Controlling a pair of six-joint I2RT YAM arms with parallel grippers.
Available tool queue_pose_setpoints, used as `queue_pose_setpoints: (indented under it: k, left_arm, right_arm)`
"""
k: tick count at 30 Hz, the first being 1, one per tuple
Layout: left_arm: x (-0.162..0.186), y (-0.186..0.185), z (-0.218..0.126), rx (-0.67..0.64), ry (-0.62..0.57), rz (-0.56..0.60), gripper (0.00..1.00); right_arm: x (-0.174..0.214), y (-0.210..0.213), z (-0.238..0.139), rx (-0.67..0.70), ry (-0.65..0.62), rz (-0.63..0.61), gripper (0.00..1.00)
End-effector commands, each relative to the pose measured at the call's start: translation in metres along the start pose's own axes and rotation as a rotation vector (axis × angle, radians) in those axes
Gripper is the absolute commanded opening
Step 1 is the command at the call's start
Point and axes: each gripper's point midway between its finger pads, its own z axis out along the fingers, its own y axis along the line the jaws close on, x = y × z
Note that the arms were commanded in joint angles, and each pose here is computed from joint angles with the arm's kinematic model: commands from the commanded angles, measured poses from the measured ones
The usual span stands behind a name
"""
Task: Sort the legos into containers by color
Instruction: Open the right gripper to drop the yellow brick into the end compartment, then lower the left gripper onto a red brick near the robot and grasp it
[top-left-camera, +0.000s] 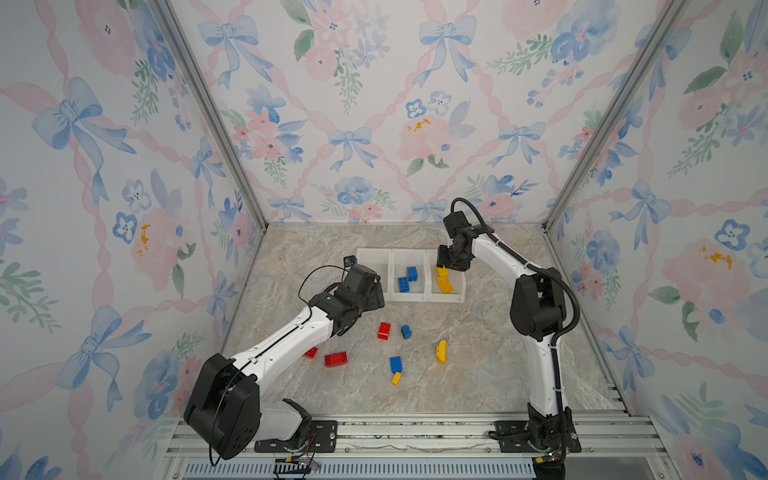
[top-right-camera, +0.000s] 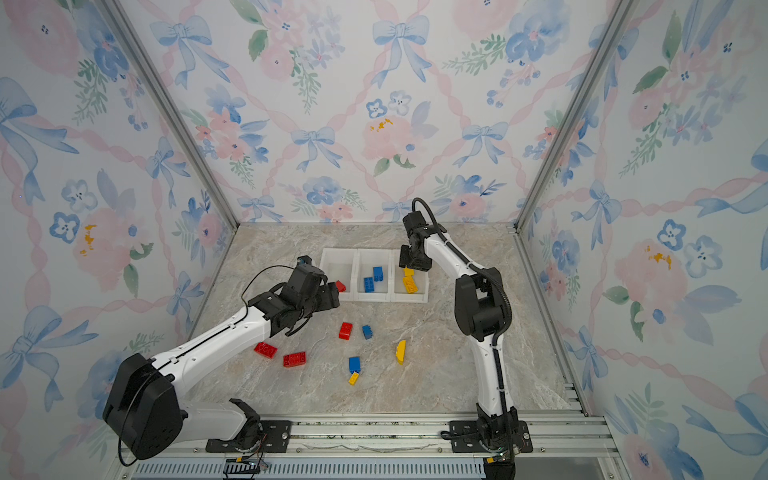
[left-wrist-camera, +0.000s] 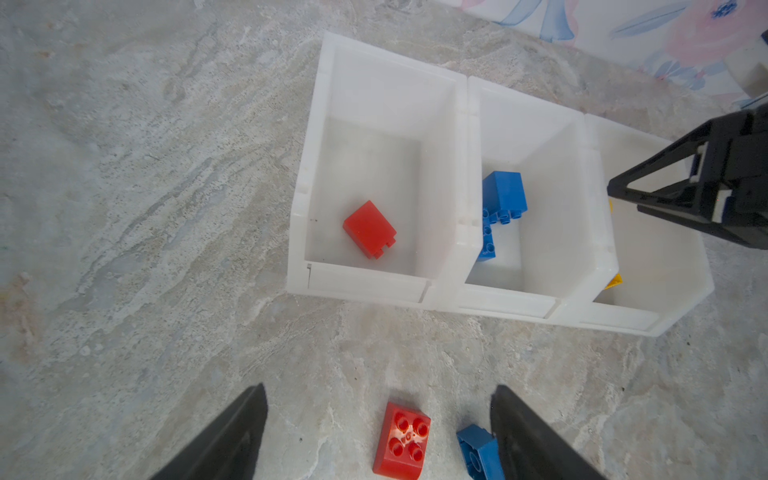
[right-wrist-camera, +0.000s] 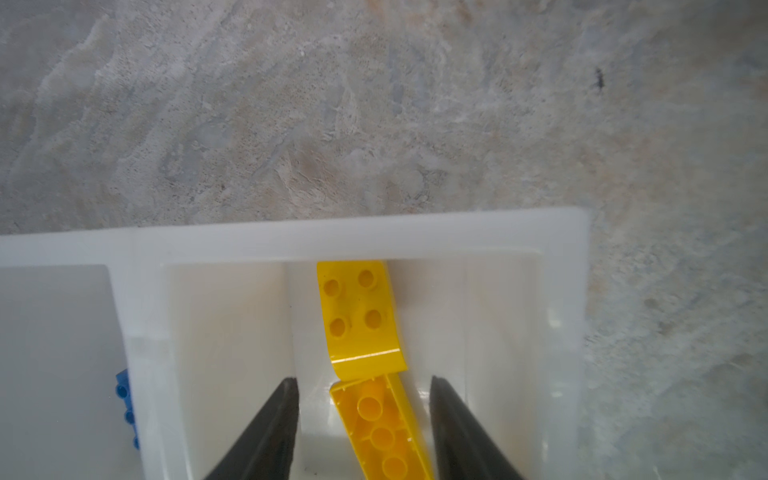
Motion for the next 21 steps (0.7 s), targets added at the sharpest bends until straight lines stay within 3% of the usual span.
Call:
queue_pose_setpoints:
  k: [1,9,21]
  left_arm:
    - [0.0,0.01,-0.001,-0.033,-0.014,-0.027,0.86]
    - [0.0,0.029,-0.004,-0.075,-0.007,-0.087,0.86]
    - [0.016,0.074,-0.011,-0.213,0.091,-0.15,0.86]
  right_arm:
    - [-0.001,0.0,-0.027,-0.025,-0.03,0.005,0.54]
    - [0.015,0.004,-0.05,-0.063,-0.039,0.006,0.58]
    - [0.048,0.01,-0.079,-0.088,-0.027,-0.031,0.75]
